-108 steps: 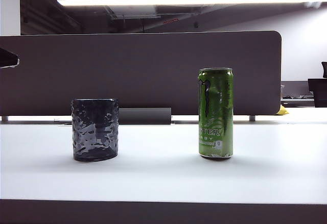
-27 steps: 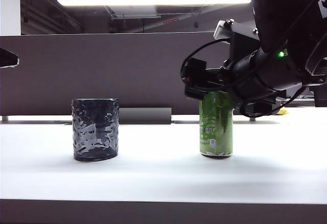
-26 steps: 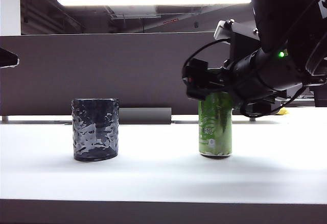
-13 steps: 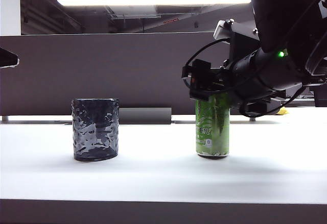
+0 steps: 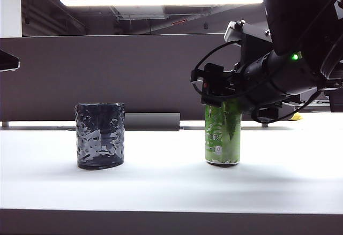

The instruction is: Pick up the metal can, pour some water into the cup, then place the can back on the table.

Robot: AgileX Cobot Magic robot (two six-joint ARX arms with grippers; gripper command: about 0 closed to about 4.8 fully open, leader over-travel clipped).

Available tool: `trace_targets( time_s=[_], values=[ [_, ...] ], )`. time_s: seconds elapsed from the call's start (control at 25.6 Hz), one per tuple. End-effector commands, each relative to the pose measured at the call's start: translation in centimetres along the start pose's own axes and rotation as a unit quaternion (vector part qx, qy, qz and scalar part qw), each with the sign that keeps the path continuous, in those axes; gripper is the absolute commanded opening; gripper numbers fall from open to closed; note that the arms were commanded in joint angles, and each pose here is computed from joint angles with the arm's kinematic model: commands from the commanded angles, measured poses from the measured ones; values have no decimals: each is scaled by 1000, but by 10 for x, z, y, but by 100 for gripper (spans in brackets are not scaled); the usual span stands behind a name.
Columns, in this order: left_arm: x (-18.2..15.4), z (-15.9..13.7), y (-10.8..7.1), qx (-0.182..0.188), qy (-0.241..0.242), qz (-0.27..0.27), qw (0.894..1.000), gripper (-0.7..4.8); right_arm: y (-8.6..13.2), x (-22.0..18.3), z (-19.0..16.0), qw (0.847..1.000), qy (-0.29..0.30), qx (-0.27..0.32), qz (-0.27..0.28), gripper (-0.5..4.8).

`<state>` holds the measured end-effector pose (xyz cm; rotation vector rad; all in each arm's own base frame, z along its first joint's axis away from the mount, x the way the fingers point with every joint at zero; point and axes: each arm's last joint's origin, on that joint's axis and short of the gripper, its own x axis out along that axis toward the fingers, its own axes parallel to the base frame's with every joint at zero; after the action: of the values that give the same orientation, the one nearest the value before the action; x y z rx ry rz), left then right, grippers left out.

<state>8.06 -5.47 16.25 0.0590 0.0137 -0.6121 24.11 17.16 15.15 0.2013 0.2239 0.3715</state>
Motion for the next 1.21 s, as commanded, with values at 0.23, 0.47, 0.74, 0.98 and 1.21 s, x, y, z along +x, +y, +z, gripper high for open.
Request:
trace_targets(
  time_s=[0.23, 0.47, 0.74, 0.98, 1.21],
  values=[
    [0, 2, 0, 0, -7, 0, 1000, -5, 3, 0, 5, 1000, -15, 2, 21, 291],
    [0, 2, 0, 0, -7, 0, 1000, -5, 4, -2, 9, 999, -25, 4, 32, 291],
    [0, 2, 0, 0, -7, 0, 1000, -5, 8, -7, 21, 997, -39, -24, 62, 291],
    [0, 2, 0, 0, -7, 0, 1000, -5, 12, -11, 36, 995, -45, -39, 77, 291],
    [0, 2, 0, 0, -7, 0, 1000, -5, 23, -3, 58, 992, -38, -65, 104, 291]
  ],
)
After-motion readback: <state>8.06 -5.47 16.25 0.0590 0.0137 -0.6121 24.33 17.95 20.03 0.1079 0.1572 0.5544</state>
